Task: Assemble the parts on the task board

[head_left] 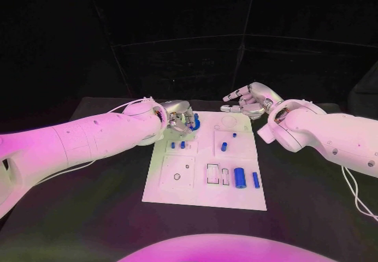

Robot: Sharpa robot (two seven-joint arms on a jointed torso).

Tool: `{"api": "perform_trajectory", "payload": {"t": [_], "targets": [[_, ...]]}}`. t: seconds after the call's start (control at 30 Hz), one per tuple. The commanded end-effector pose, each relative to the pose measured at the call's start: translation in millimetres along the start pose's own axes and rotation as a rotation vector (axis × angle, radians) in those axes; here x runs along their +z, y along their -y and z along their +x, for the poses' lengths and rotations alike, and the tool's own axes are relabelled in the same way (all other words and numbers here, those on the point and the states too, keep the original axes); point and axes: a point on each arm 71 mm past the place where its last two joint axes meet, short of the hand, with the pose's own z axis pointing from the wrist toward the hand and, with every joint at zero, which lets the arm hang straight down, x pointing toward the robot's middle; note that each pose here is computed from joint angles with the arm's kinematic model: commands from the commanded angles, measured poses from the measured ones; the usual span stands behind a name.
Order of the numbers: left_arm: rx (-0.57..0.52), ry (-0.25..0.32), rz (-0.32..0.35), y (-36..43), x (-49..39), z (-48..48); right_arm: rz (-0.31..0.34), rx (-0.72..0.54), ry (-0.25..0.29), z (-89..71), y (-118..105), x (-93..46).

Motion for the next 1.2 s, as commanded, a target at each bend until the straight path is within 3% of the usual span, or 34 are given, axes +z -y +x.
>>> {"api": "perform_trajectory", "payload": {"t": [0.03,0.23,0.43,0.77,1.2], "targets": [[-0.051,0.009,-0.032,-3.8,-3.6,-2.1,-0.008,0.002,-0.002,-0.6,-1.2,0.3],[-0.067,-0.021,-0.079,-19.3,-13.7,-3.6,-0.004,0.0,0.001,-2.3,0.5,-0.6],[-0.069,-0.046,-0.104,-27.5,-17.2,-1.9,-0.002,0.0,0.001,-2.6,0.9,-0.6],[-0.071,-0.064,-0.131,-34.8,-18.6,0.9,-0.002,0.0,0.001,-2.8,1.1,-1.0],[-0.071,-0.084,-0.136,-34.6,-15.9,5.4,-0.003,0.0,0.0,-2.2,0.7,-0.6]]}}
